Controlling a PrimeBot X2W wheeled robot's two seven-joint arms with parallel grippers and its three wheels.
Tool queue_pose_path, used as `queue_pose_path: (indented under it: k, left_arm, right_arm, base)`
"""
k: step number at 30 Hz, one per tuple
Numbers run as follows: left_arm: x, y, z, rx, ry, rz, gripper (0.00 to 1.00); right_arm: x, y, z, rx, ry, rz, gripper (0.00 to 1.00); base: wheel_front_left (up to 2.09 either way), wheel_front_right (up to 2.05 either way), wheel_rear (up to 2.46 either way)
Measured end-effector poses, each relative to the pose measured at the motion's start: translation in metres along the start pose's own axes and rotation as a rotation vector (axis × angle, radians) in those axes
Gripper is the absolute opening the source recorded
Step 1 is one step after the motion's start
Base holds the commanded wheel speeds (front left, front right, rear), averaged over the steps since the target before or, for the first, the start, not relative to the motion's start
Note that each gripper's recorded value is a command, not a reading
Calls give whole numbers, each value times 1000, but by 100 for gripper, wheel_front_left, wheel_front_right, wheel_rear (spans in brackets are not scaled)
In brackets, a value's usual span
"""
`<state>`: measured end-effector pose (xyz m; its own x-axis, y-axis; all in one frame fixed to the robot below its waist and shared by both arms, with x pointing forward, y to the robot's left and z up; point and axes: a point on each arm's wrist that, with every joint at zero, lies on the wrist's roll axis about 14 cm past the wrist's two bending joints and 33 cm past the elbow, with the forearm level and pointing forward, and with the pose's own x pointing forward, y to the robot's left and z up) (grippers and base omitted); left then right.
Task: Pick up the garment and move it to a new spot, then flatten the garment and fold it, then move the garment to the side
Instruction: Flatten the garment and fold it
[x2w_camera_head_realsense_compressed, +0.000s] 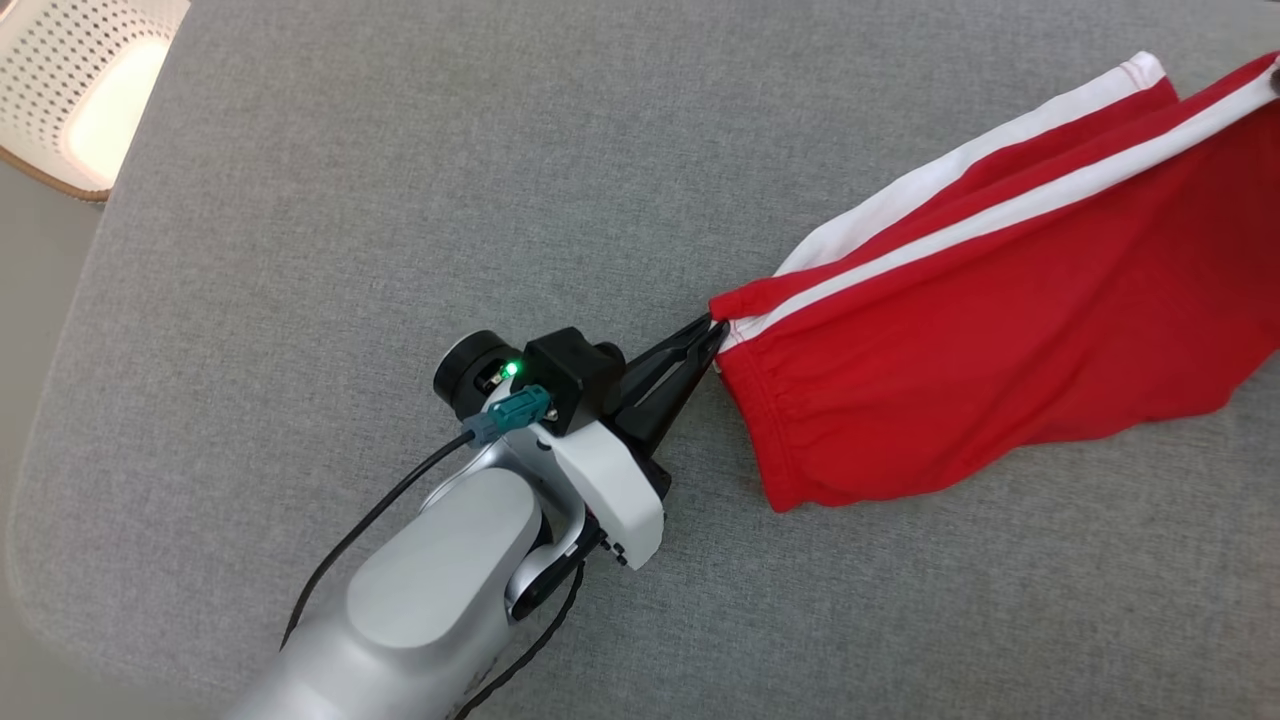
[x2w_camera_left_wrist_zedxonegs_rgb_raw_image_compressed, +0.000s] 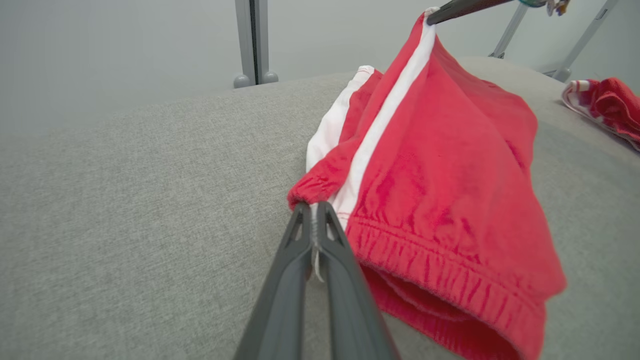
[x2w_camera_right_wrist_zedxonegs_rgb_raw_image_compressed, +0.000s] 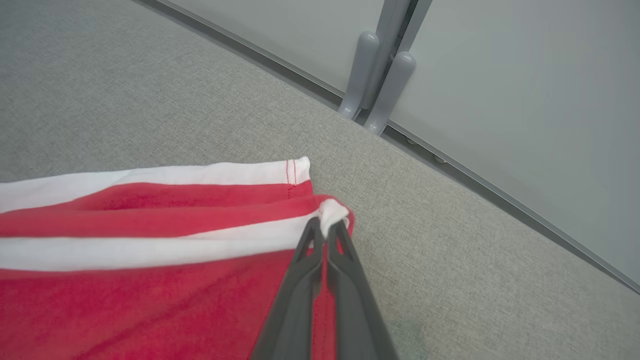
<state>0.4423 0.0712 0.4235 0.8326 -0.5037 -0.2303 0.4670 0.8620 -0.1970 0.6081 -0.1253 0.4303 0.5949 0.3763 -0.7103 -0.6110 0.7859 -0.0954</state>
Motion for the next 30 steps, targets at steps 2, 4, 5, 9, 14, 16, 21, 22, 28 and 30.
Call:
queue_pose_path:
  k: [2,4,5,9,14,16,21,22,28,30]
  left_arm:
    - [2,3,0,-5,-4,9,0]
    - [5,6,1,-7,-9,15,0]
    - [6,7,1,-7,-10,17,0]
    - [8,14,-2,-1,-3,29,0]
    - [13,19,-5,6,7,33,0]
    - [15,19,-7,20,14,27,3]
    - [14,24,-11,18,26,44,100]
    - [14,26,-11,20,27,49,100]
    - [8,36,0,39,1,93,100]
    - [4,40,7,31,-25,119,100]
  right_arm:
    - [7,1,1,0,-3,3,0]
    - [13,1,4,-3,-12,7,0]
    - [16,1,4,-5,-15,7,0]
    - [26,4,5,-14,-22,14,0]
    - [38,2,5,-13,-40,11,0]
    - [40,2,4,-2,-43,9,100]
    - [39,1,8,9,-106,1,100]
    - [37,-2,9,14,-123,-8,100]
    - [24,2,18,58,-258,-12,100]
    - [16,2,16,63,-302,-20,100]
  base:
    - [0,0,0]
    - [0,0,0]
    - [0,0,0]
    - [0,0,0]
    - [0,0,0]
    - [0,0,0]
    - [0,0,0]
    - [0,0,0]
    - [0,0,0]
    - [0,0,0]
